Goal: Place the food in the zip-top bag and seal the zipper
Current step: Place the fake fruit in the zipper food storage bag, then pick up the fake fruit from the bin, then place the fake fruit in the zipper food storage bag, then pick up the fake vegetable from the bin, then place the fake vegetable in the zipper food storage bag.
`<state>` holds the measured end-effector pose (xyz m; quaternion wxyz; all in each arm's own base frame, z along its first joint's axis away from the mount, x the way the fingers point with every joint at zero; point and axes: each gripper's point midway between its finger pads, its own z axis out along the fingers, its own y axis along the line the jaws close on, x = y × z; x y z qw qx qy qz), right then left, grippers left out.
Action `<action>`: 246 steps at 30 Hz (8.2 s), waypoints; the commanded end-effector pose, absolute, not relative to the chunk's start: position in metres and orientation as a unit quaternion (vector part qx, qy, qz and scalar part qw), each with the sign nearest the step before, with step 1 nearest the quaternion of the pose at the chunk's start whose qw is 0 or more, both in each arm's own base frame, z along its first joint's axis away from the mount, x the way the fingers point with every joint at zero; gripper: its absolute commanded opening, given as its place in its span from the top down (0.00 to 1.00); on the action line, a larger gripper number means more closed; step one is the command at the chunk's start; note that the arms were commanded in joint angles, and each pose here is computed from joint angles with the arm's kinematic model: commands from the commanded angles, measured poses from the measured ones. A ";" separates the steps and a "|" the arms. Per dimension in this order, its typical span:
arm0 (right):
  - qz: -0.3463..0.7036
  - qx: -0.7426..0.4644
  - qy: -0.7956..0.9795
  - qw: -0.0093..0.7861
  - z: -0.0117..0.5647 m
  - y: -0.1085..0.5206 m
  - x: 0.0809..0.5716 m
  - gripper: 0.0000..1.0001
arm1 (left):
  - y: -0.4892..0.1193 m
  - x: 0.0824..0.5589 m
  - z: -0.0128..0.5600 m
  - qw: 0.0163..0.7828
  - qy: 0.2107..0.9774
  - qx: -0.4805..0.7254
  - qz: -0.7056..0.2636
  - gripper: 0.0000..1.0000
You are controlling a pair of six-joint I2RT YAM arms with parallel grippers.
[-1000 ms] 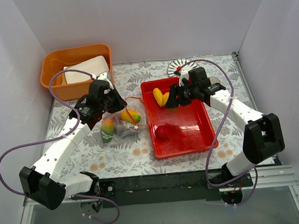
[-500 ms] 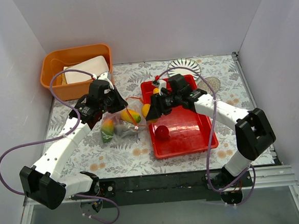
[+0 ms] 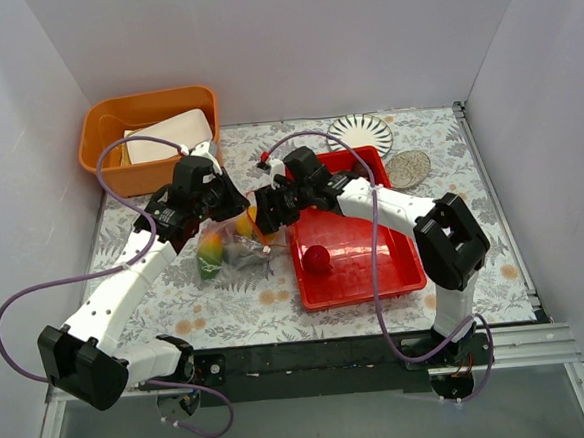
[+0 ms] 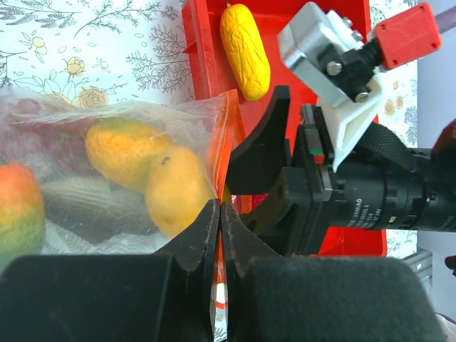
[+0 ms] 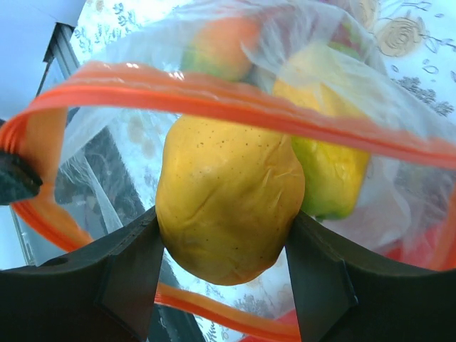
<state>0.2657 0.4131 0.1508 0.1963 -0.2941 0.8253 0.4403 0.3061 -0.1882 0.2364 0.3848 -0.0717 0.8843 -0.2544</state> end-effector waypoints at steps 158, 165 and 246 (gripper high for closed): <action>0.285 -0.100 0.917 0.262 0.104 0.278 0.433 0.12 | -0.168 0.306 0.255 0.432 0.863 -0.111 -0.238 1.00; 0.255 -0.098 0.917 0.292 0.108 0.274 0.456 0.12 | -0.169 0.300 0.255 0.429 0.860 -0.117 -0.249 1.00; 0.432 -0.291 0.811 0.267 0.163 0.409 0.275 0.60 | -0.191 0.300 0.234 0.385 0.878 -0.080 -0.273 1.00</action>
